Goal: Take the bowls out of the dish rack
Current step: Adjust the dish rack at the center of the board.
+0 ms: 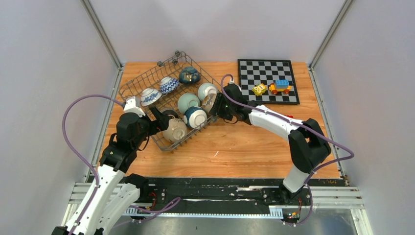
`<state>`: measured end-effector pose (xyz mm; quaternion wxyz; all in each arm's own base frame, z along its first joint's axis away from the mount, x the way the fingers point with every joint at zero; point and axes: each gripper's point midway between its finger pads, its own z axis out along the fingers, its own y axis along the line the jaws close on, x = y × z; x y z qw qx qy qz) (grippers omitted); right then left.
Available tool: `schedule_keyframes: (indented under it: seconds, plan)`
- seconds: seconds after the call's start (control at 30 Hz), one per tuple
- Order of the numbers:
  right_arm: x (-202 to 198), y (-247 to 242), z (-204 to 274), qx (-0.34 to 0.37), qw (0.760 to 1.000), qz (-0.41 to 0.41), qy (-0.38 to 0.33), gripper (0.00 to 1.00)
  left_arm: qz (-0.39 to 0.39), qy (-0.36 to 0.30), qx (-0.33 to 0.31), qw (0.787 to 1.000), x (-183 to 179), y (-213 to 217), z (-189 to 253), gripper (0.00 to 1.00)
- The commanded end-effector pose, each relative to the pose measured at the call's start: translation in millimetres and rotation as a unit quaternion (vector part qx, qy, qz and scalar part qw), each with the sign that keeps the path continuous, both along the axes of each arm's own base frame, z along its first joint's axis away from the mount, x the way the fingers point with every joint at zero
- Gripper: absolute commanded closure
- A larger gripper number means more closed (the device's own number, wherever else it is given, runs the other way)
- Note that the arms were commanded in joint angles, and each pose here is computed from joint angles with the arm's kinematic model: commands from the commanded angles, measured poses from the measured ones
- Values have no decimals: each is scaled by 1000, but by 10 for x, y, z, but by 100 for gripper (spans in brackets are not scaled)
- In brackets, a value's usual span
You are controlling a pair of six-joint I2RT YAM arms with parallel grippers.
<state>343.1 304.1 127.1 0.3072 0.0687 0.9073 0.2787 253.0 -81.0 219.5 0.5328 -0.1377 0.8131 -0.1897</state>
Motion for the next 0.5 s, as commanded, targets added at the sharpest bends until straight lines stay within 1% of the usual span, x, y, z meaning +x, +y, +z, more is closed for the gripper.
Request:
schedule_keyframes:
  seconds: [0.0, 0.2, 0.33, 0.47]
  plan:
    - [-39, 33, -116, -31, 999, -1, 24, 44, 9, -3, 7, 1000, 7, 37, 17, 4]
    - [-75, -126, -341, -74, 997, -14, 34, 48, 9, -4, 10, 1000, -4, 47, 40, 4]
    - [-81, -126, -422, -81, 996, -13, 43, 52, 8, -3, 6, 1000, 4, 33, 17, 4]
    - [-53, -118, -450, -89, 995, -11, 46, 54, 7, 2, 5, 1000, -5, 27, -15, 4]
